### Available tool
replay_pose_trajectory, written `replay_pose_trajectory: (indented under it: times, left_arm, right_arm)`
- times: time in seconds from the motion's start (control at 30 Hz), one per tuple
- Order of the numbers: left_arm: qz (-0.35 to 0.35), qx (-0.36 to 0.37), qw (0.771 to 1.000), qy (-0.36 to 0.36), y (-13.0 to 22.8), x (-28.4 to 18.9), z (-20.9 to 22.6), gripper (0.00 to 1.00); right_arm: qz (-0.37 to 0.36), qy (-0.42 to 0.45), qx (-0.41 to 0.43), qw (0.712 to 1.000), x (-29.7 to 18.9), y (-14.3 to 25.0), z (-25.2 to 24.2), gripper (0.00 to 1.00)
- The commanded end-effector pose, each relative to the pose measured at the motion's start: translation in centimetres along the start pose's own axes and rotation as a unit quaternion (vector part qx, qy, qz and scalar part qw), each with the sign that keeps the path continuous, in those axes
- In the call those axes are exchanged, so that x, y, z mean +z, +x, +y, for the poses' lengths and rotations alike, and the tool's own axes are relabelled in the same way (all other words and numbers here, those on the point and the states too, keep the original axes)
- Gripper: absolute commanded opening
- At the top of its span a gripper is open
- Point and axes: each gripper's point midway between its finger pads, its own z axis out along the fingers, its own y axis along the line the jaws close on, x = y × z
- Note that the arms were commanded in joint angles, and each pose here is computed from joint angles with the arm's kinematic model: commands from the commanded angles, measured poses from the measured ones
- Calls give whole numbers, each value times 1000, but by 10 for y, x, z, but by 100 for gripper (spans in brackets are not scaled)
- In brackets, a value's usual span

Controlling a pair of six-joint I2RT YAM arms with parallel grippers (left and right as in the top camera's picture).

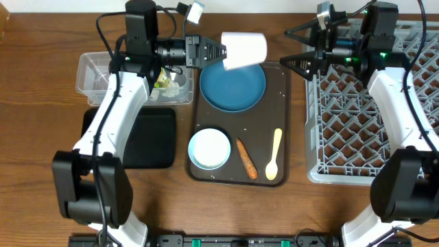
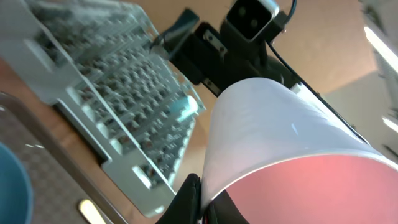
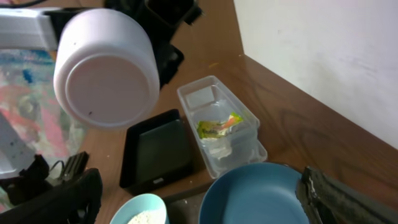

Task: Sort waste into correct bins and load items into the dishwasher rack
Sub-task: 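Hold the pink cup out toward the right gripper for handover, then close the right gripper on the pink cup and open the left gripper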

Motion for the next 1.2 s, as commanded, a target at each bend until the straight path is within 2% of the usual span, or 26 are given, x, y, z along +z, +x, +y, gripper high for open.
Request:
replay_pose_trajectory:
  times: [0.0,0.17,0.8,1.17]
  left_arm:
    - [32,2,998,49,9,3,-3,6]
    - [34,-18,998,48,11,5,9,6]
    - [33,-22,998,44,11,8,10,6]
    - [35,-22,998,45,12,9,9,6]
  right_arm:
    - [-16,-67,-43,997,11,-4,22,99]
    - [-16,-78,-59,995,18,-6,27,99]
    - [-6,-122,-78,989,53,-4,51,99]
    - [1,-140,-82,987,70,-2,63,79]
